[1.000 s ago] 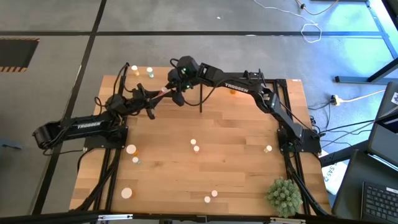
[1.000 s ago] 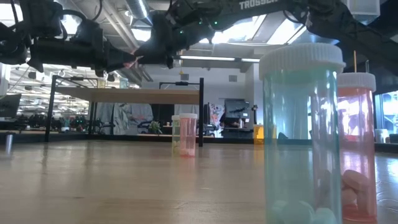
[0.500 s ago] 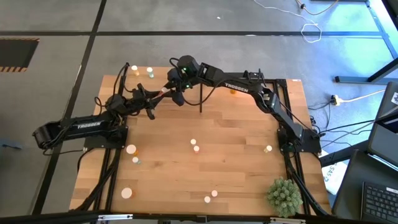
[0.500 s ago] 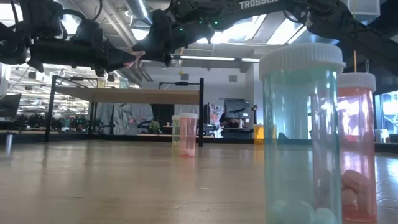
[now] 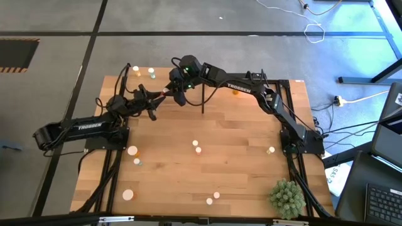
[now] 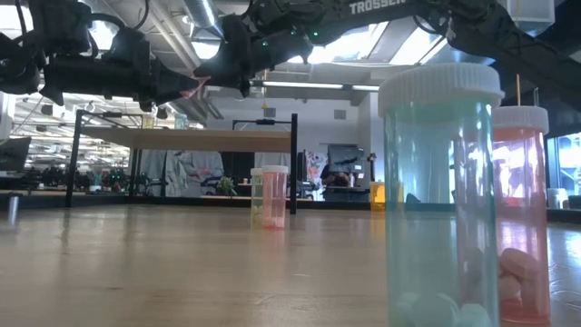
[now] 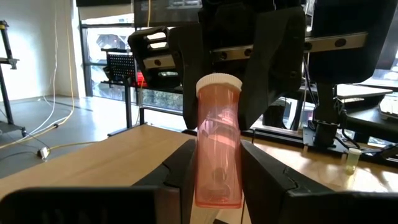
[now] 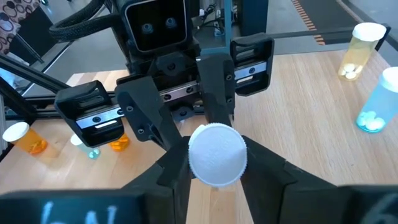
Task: Pick and place medicine bottles onto shelf by color
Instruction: Put the top right small red pill bottle on the shelf
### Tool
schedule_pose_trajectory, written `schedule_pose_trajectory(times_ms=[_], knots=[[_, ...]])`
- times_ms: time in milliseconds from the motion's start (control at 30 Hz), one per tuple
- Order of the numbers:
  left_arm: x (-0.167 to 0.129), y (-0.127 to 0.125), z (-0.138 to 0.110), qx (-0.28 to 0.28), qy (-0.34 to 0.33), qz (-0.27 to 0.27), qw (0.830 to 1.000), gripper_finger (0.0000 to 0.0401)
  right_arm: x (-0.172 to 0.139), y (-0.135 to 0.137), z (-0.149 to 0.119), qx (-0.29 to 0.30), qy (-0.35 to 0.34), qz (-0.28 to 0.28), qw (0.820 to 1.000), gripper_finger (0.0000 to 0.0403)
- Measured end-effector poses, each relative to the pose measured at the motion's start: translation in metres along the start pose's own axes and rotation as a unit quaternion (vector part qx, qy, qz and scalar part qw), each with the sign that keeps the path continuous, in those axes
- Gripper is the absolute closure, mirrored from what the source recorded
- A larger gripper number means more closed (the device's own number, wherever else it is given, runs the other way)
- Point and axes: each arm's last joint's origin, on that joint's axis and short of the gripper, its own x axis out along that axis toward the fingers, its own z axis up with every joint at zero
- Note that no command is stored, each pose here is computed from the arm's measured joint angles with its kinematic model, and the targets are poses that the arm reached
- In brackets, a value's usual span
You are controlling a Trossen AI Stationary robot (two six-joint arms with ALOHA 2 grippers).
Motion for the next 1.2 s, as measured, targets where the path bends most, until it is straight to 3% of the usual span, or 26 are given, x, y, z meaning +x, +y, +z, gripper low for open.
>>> schedule_pose_trajectory(times_ms=[567, 933, 1200], knots=[[0.0, 0.0, -0.0001, -0.015, 0.001, 0.0, 1.0, 0.03, 0.0001, 0.0001, 0.0001, 0.0, 0.0, 0.0, 1.0, 0.028], [0.0, 0.0005, -0.0005, -0.038, 0.002, 0.007, 0.999, 0.0257, -0.0003, 0.0001, 0.0006, -0.001, -0.002, 0.0, 1.0, 0.0279], [-0.0004, 0.0008, 0.0006, 0.003, -0.002, 0.01, 1.0, 0.025, -0.0018, -0.0015, 0.0005, 0.003, 0.0, -0.002, 1.0, 0.0279]])
